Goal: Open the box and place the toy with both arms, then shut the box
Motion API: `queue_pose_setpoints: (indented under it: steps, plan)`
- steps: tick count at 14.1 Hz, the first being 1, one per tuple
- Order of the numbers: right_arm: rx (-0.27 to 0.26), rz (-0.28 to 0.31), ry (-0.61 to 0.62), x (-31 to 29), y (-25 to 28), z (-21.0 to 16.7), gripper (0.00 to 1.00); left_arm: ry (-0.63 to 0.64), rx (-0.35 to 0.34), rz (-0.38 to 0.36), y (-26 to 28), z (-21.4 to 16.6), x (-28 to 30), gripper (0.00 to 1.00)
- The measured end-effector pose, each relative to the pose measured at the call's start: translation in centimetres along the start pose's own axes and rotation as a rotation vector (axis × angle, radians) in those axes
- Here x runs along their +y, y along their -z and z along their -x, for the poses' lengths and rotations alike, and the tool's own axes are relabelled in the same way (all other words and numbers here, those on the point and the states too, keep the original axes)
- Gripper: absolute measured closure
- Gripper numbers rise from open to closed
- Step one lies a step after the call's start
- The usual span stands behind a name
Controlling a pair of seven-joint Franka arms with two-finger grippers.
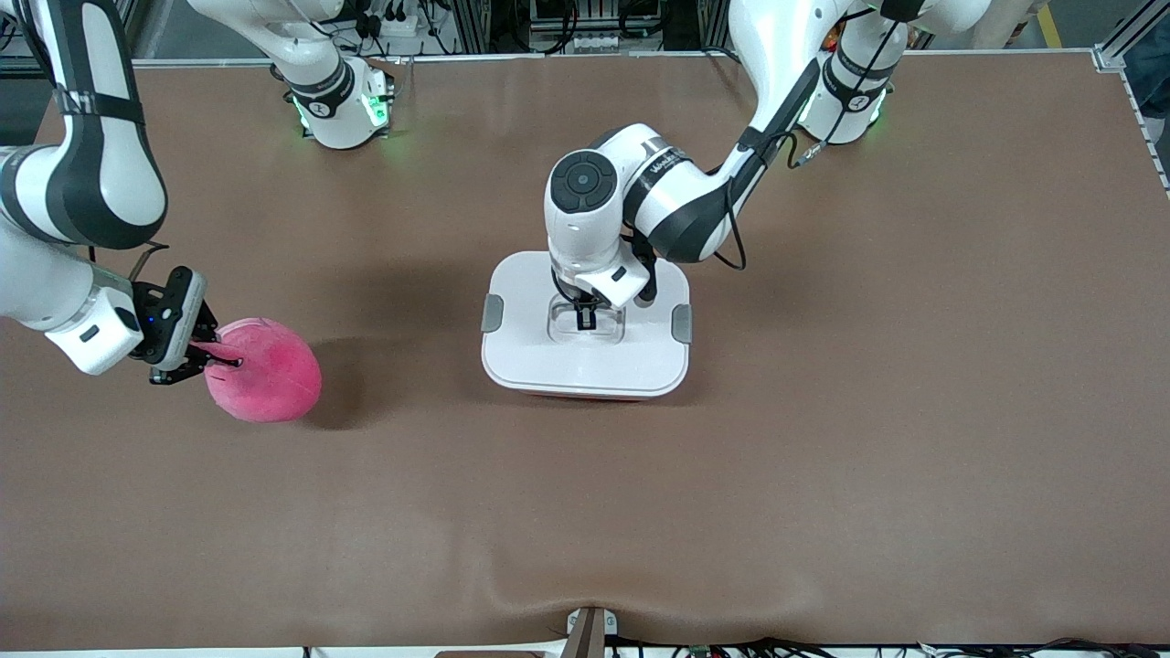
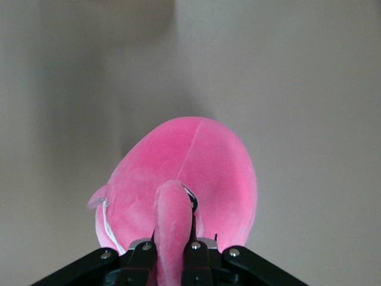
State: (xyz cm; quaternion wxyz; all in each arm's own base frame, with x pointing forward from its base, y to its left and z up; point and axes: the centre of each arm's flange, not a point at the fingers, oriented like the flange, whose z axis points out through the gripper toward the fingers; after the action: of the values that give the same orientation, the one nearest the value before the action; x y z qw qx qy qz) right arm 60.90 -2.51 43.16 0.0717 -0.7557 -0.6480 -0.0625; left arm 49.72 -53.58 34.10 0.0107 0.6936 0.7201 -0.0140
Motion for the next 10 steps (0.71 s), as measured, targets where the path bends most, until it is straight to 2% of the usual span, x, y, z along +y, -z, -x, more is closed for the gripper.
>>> queue_pose_setpoints:
  steps: [1,3,4,5,10]
  plan:
    - [0.001,-0.004,-0.028,0.0,0.5,-0.3,0.87,0.000,0.000,0.000,0.0,0.0,0.0,0.57]
    - [0.003,-0.001,-0.077,0.1,1.0,-0.9,0.87,0.000,0.000,0.000,0.0,0.0,0.0,0.57]
    - [0.003,0.001,-0.103,0.2,1.1,-1.2,0.87,0.000,0.000,0.000,0.0,0.0,0.0,0.60]
    - [0.004,0.001,-0.132,0.1,1.1,-1.5,0.87,0.000,0.000,0.000,0.0,0.0,0.0,0.68]
    - [0.002,-0.024,-0.236,-0.1,2.0,-3.4,0.87,0.025,-0.001,-0.001,0.0,0.1,-0.1,0.71]
